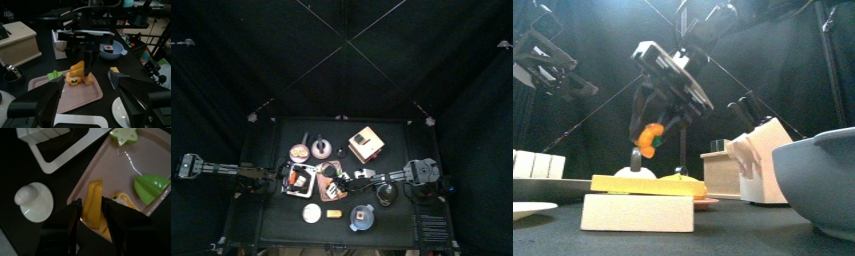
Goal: Hand over squash half
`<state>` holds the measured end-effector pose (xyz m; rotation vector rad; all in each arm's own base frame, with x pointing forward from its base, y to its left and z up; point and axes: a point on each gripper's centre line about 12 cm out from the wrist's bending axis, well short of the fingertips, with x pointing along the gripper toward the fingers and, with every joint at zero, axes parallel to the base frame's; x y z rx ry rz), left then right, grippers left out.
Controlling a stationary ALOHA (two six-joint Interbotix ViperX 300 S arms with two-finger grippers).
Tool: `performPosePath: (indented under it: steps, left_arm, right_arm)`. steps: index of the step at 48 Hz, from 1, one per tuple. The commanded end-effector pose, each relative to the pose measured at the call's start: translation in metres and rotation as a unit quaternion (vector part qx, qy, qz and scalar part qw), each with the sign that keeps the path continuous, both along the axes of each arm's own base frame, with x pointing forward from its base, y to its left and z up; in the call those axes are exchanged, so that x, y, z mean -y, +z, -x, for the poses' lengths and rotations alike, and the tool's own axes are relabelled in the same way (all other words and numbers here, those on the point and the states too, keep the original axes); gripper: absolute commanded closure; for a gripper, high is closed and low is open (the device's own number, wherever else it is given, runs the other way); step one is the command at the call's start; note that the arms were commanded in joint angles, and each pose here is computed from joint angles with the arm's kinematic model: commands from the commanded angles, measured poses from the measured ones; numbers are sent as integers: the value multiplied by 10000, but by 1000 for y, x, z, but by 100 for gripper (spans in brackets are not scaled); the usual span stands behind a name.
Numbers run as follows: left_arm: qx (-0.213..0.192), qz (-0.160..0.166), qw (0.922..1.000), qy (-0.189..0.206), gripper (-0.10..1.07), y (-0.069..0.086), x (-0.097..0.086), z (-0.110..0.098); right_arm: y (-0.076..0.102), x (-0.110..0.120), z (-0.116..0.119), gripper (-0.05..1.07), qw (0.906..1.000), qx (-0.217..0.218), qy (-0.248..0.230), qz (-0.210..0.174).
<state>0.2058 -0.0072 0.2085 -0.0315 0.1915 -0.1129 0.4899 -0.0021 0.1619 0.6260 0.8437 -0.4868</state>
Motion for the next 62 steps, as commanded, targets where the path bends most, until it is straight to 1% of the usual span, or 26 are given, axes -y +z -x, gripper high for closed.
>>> performPosePath:
  steps: [1,5,10,20,29,34,41,47,62]
  left_arm:
    - [92,3,10000,7,-6,6,0,-2]
    - [83,13,10000,13,-6,5,-1,-2]
    - [83,6,10000,12,-6,5,-1,-2]
    - [99,4,9999,20,-6,6,-1,-2]
    - [83,13,10000,21,-6,5,-1,-2]
    - [90,12,10000,21,-6,6,-1,-2]
    - [91,10,10000,24,-6,6,-1,-2]
    - [90,12,10000,21,-6,6,-1,-2]
    - [90,12,10000,21,-6,5,-1,-2]
  right_arm:
    - [20,2,-7,16,9996,273,-1,4]
    - [22,1,-9,11,9996,296,-8,-15]
    - [25,1,-10,8,9995,316,-35,-26]
    - [28,1,-10,8,9997,218,-69,-3]
    - [26,0,-7,8,9999,87,-119,-15]
    - [27,-3,-8,8,9998,129,-101,-56]
    - [24,-10,-8,8,9998,118,-69,-172]
    - [20,-17,-8,8,9998,70,-14,-184]
    - [22,-21,-14,8,9997,182,54,-179]
